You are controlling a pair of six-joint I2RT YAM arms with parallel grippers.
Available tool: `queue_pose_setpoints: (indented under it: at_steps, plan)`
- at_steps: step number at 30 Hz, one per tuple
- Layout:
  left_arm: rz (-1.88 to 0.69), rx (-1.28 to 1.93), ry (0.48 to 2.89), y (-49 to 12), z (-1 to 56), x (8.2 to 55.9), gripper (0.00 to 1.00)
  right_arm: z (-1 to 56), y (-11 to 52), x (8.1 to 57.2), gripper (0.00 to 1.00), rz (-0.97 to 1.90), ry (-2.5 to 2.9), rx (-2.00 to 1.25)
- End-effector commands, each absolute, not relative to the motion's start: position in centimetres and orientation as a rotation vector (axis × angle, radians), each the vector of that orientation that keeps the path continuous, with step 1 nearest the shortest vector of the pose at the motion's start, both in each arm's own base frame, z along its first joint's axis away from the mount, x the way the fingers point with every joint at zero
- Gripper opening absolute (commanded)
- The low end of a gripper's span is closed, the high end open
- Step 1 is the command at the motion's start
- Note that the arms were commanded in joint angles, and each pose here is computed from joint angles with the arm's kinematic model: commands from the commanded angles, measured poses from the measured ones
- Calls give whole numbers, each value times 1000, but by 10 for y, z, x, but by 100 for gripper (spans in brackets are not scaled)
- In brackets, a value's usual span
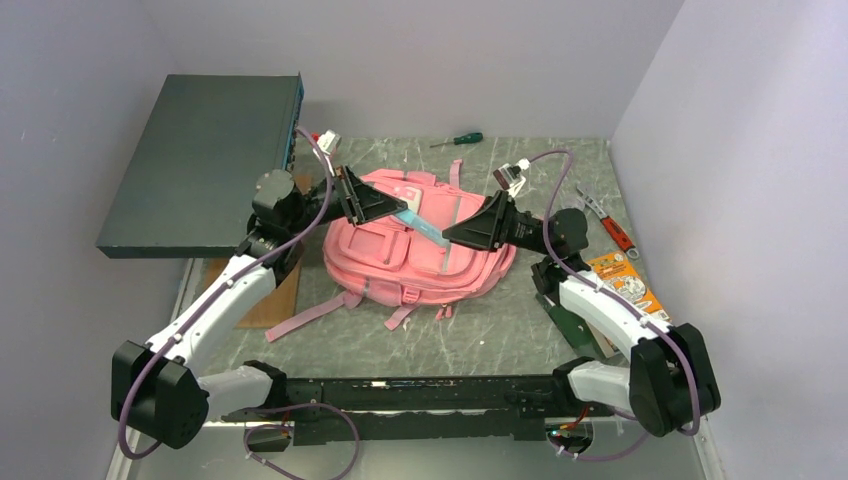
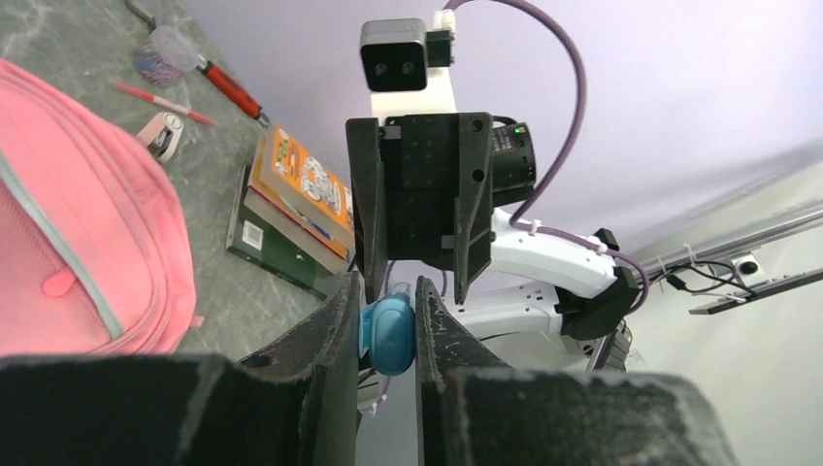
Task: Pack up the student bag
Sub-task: Pick up the stationery from the center of the board.
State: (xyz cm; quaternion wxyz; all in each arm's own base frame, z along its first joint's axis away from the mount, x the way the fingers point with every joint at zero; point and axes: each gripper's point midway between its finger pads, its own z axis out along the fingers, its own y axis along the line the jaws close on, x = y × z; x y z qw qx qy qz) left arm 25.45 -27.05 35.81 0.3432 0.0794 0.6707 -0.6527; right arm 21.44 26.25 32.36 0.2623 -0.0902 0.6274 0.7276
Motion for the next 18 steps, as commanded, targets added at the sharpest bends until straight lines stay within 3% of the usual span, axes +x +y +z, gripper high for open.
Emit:
queue_pose_setpoints:
  at_steps: [1, 8, 11, 12, 14, 15, 18]
  plan:
    - [-1744, 265, 1622, -269, 388, 245, 0, 344, 262, 200, 49, 2053, 1571, -316]
    - [-1752, 267, 1615, -270, 390, 247, 0, 350, 270, 195, 44, 2118, 1527, -338]
    - [-1757, 259, 1621, -271, 386, 247, 0, 354, 272, 196, 22, 2118, 1512, -346]
    - [-1755, 254, 1632, -271, 382, 248, 0, 355, 272, 196, 3, 2118, 1509, -343]
    - [-1694, 235, 1679, -269, 374, 254, 4, 353, 272, 198, 0, 2096, 1523, -343]
    - [-1608, 212, 1736, -266, 366, 261, 17, 348, 271, 202, 0, 2049, 1541, -342]
    - [-1142, 55, 1965, -231, 326, 291, 78, 310, 257, 242, 0, 1739, 1771, -170]
